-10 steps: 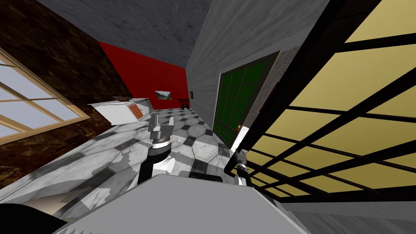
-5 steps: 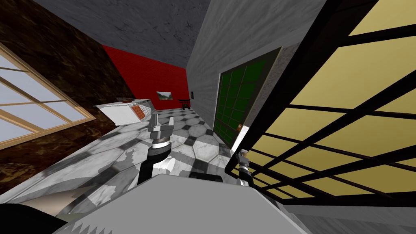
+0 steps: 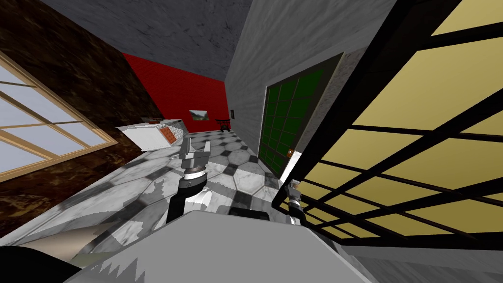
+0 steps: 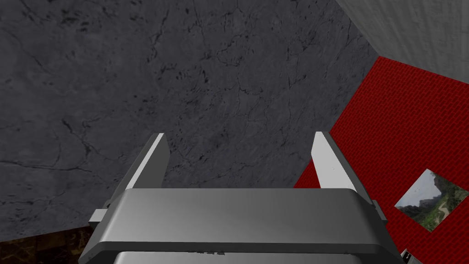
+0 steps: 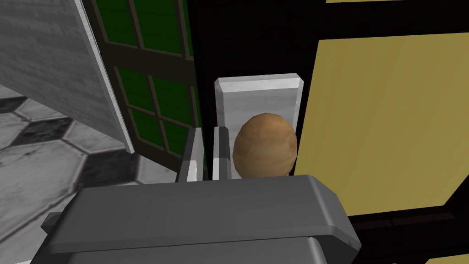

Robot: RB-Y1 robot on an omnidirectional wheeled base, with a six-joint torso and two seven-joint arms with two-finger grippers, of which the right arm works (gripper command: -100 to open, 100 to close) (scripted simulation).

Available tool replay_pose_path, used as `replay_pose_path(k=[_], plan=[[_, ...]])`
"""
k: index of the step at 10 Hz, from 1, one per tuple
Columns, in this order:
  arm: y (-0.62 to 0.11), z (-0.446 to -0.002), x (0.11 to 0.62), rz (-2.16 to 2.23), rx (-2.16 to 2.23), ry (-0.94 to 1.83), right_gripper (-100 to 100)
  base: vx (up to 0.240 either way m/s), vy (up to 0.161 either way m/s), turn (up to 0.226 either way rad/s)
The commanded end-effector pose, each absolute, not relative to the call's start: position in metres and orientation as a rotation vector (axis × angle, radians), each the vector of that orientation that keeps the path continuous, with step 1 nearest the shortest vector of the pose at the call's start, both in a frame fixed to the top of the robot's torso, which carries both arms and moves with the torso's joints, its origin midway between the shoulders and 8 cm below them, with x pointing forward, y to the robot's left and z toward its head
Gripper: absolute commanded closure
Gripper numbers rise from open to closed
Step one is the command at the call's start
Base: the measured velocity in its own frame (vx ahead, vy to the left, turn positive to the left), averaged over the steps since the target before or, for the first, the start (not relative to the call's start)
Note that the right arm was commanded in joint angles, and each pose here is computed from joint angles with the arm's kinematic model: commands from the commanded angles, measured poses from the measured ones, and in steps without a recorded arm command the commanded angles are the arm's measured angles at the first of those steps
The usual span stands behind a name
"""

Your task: Pull the door open

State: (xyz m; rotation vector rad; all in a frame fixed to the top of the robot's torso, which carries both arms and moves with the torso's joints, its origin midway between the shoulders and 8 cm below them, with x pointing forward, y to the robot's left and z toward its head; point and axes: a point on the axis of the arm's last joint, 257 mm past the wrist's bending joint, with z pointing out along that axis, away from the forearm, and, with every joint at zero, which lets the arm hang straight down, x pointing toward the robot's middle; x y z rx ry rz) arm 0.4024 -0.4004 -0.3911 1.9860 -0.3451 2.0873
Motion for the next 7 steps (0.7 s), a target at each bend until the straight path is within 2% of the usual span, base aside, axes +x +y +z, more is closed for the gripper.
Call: replay_pose_path(k=[1,4,7], plan=[[-0.4,-0.395,0.403,2.077,2.009,-0.335,-100,-0.214,0.034,0.065],[-0.396,-0.396,0.408,2.075,2.036,-0.316,-100,-0.209,0.031,-0.002],[-0.392,-0.398,0.414,2.072,2.071,-0.292,-100,-0.219,-0.004,-0.019]])
